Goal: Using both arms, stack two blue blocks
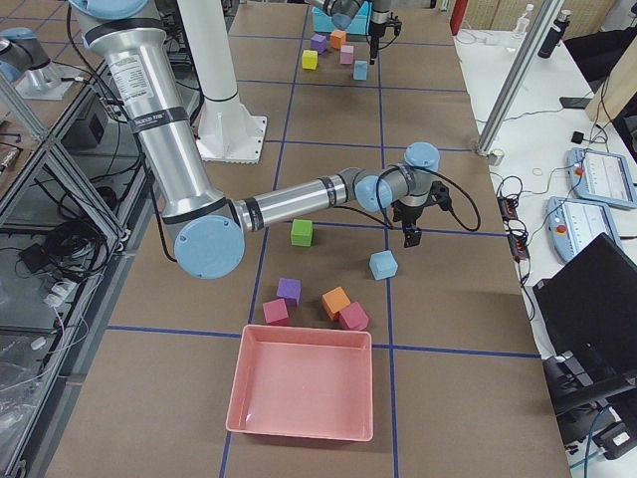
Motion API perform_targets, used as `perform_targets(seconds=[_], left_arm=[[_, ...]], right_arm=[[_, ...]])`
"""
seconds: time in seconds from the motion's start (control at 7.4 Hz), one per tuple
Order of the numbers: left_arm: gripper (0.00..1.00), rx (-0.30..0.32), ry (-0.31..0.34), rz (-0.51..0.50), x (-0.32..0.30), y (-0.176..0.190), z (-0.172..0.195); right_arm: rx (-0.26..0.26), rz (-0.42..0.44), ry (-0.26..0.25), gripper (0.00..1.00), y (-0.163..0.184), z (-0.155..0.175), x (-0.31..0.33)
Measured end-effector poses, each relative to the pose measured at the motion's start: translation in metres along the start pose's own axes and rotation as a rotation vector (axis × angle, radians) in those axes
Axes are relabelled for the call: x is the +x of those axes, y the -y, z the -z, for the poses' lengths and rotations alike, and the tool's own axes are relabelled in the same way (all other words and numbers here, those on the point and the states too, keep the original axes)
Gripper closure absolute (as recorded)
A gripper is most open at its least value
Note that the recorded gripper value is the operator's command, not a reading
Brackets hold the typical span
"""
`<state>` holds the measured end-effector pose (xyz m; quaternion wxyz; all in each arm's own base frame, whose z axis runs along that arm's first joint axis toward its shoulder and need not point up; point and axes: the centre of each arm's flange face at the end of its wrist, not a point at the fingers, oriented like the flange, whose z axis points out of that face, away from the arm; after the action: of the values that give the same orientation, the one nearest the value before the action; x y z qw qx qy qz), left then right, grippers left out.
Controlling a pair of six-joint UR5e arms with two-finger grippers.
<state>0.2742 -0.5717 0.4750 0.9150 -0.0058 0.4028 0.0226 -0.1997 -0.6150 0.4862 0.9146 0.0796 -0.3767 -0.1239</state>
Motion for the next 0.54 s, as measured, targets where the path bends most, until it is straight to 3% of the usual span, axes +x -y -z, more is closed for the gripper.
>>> perform_targets(seconds=[0.54], left_arm=[[0.01, 0.004, -0.028, 0.008, -0.003, -0.024, -0.022]], right_arm=[[-0.011, -0.015, -0.018, 0.00, -0.011, -0.008, 0.011]])
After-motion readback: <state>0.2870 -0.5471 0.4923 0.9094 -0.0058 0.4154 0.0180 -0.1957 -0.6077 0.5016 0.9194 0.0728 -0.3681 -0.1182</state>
